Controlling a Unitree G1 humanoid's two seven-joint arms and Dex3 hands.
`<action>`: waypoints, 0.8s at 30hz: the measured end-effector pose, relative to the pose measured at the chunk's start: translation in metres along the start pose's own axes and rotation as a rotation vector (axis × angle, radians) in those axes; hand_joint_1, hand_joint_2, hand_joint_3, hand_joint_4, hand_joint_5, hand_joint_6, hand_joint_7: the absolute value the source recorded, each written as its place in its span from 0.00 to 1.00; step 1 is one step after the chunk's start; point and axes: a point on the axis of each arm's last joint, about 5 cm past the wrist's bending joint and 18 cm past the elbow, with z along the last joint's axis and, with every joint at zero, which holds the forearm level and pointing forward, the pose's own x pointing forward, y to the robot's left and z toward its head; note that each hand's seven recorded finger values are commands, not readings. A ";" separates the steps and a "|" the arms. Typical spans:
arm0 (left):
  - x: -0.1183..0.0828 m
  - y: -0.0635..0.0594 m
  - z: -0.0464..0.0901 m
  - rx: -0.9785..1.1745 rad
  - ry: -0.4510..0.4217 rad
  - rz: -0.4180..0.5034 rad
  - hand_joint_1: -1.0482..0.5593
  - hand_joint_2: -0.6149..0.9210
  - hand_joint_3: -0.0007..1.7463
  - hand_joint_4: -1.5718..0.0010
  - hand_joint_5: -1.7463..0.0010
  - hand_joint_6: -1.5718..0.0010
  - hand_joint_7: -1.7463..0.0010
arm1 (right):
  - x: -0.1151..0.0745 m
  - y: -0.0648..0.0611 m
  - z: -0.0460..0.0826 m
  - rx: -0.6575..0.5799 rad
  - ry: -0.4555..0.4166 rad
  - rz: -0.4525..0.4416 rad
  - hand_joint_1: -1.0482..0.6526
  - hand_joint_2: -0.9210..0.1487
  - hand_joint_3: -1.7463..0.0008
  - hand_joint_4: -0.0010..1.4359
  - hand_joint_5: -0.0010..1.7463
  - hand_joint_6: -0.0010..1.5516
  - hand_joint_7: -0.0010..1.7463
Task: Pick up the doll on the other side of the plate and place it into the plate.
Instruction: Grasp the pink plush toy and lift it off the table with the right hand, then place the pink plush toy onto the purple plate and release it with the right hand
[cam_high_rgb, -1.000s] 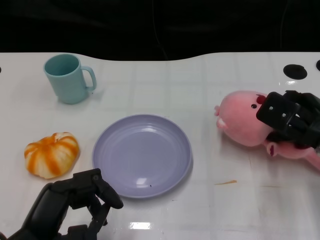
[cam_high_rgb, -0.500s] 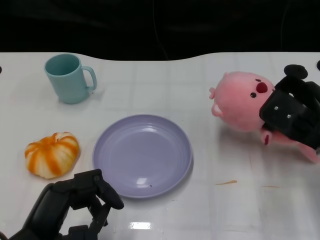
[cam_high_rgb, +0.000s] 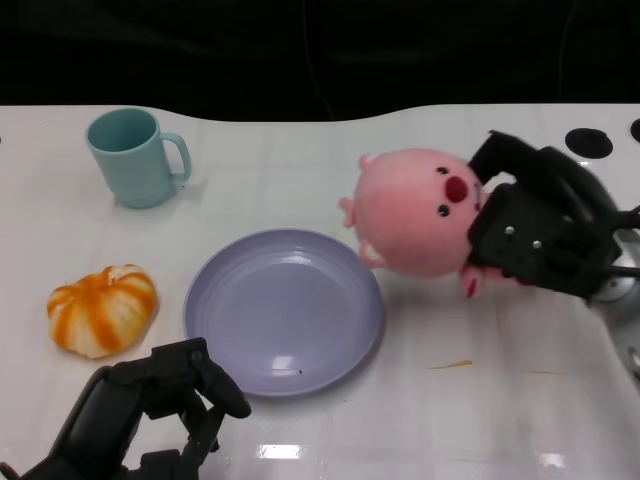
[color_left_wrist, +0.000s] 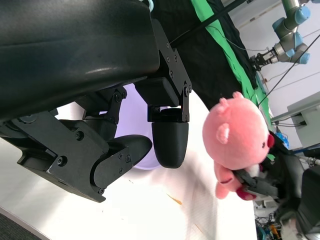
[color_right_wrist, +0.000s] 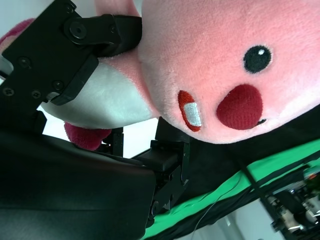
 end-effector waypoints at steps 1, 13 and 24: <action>0.000 0.000 0.000 -0.001 0.000 0.001 0.60 0.74 0.64 0.51 0.12 0.48 0.31 | 0.001 0.003 0.003 -0.004 -0.015 0.010 0.56 0.45 0.29 0.66 1.00 0.48 1.00; 0.001 -0.002 0.000 -0.006 0.002 -0.002 0.61 0.74 0.65 0.52 0.11 0.48 0.29 | 0.019 0.022 0.049 -0.005 -0.168 0.078 0.52 0.45 0.26 0.68 1.00 0.48 1.00; 0.001 -0.004 0.000 -0.014 0.010 -0.001 0.62 0.74 0.65 0.52 0.10 0.48 0.29 | 0.032 0.040 0.080 -0.010 -0.196 0.139 0.52 0.47 0.26 0.67 1.00 0.48 0.99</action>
